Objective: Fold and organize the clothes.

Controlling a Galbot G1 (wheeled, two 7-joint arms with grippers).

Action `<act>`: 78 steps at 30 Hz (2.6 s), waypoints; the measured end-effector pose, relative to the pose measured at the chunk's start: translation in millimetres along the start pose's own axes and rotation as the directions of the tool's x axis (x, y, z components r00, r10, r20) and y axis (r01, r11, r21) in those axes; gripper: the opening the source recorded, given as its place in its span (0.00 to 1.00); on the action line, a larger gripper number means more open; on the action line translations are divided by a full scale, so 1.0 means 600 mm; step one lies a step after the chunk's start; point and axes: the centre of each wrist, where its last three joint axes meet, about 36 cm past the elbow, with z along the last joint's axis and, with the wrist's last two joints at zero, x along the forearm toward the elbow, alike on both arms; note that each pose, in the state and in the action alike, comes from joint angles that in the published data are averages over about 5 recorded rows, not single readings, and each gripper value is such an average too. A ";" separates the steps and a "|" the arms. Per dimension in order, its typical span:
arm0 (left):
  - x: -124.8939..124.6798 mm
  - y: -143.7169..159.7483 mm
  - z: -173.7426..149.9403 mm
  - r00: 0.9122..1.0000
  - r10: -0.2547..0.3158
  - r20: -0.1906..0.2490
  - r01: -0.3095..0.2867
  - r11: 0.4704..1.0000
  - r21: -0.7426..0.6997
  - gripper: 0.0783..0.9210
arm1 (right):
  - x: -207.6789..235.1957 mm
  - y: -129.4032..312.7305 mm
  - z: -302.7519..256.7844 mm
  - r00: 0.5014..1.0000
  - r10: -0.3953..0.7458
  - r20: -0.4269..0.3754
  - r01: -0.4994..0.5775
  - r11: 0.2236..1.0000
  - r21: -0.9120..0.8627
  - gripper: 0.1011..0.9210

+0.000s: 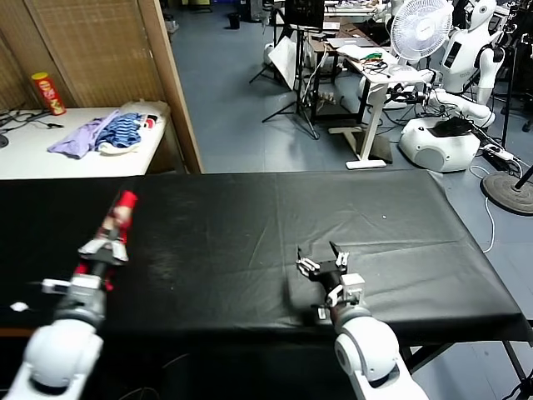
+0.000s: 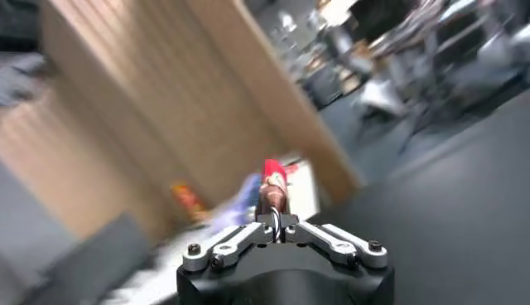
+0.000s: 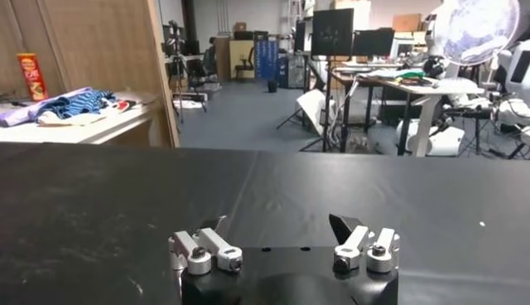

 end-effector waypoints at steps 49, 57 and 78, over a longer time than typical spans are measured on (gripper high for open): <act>0.059 -0.166 0.000 0.911 0.279 0.304 -0.375 0.867 0.328 0.85 | -0.194 0.106 0.035 0.881 -0.457 -0.122 0.459 0.888 -0.019 0.03; 0.056 -0.172 0.016 0.931 0.229 0.286 -0.321 0.885 0.337 0.85 | -0.192 0.000 0.049 0.905 -0.425 0.003 0.400 0.857 0.325 0.20; 0.104 -0.131 0.065 0.971 0.150 0.187 -0.205 0.924 0.323 0.85 | 0.083 -0.098 0.133 0.963 -0.111 0.246 0.029 0.950 0.312 0.85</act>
